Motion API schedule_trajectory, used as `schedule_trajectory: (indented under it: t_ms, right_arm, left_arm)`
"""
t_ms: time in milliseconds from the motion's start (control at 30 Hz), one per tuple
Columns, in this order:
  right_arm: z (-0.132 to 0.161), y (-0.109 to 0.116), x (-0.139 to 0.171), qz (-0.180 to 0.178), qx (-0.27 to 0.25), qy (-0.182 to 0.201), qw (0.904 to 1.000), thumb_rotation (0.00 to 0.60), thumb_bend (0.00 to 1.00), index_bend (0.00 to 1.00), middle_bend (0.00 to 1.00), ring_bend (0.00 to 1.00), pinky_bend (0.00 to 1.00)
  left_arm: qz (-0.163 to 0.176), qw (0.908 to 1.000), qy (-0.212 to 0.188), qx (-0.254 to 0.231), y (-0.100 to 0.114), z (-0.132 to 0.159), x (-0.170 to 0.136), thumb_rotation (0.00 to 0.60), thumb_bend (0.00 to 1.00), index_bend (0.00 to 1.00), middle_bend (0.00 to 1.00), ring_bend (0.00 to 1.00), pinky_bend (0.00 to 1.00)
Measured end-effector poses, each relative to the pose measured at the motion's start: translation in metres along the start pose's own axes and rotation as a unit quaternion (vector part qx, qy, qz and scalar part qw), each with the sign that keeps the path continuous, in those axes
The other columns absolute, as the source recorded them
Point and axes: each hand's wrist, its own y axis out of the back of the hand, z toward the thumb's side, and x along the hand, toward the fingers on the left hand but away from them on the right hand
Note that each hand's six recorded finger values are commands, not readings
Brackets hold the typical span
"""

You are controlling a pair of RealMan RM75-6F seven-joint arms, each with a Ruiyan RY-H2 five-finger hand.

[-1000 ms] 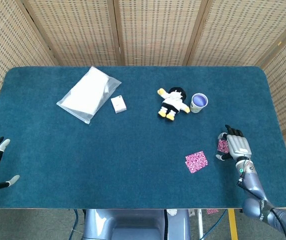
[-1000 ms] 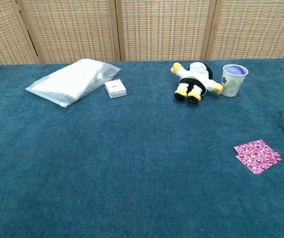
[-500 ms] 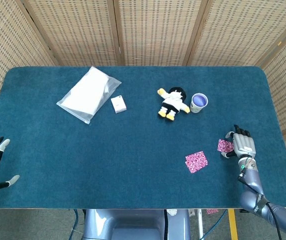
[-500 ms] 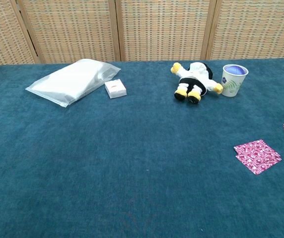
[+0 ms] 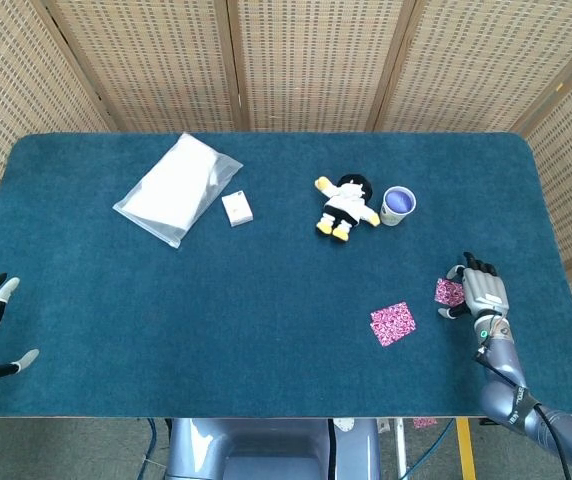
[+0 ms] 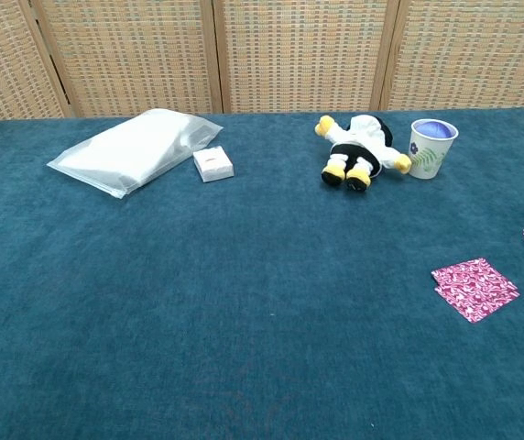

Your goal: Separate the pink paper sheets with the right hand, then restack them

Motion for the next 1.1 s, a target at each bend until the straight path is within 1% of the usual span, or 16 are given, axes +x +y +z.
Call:
schedule_trajectory:
  t_ms: [700, 767, 933, 1100]
  right_arm:
    - [-0.010, -0.005, -0.011, 0.013, 0.001, -0.022, 0.9997, 0.600, 0.21, 0.31, 0.00, 0.00, 0.00]
    - [-0.011, -0.005, -0.012, 0.014, 0.001, -0.024, 0.9996, 0.600, 0.23, 0.34, 0.00, 0.00, 0.00]
    - [-0.014, -0.007, -0.014, 0.015, 0.000, -0.029, 0.9995, 0.600, 0.30, 0.47, 0.00, 0.00, 0.00]
    - [-0.017, -0.008, -0.016, 0.015, 0.001, -0.033, 0.9994, 0.600, 0.39, 0.51, 0.00, 0.00, 0.00]
  left_arm:
    - [0.001, 1.0000, 0.000, 0.001, 0.000, 0.000, 0.000, 0.600, 0.00, 0.00, 0.00, 0.00, 0.00]
    - [0.001, 1.0000, 0.001, 0.001, 0.000, 0.000, 0.000, 0.600, 0.00, 0.00, 0.00, 0.00, 0.00]
    - [0.001, 1.0000, 0.001, 0.001, 0.000, 0.000, 0.000, 0.600, 0.00, 0.00, 0.00, 0.00, 0.00]
    - [0.001, 1.0000, 0.001, 0.001, 0.000, 0.000, 0.000, 0.600, 0.00, 0.00, 0.00, 0.00, 0.00]
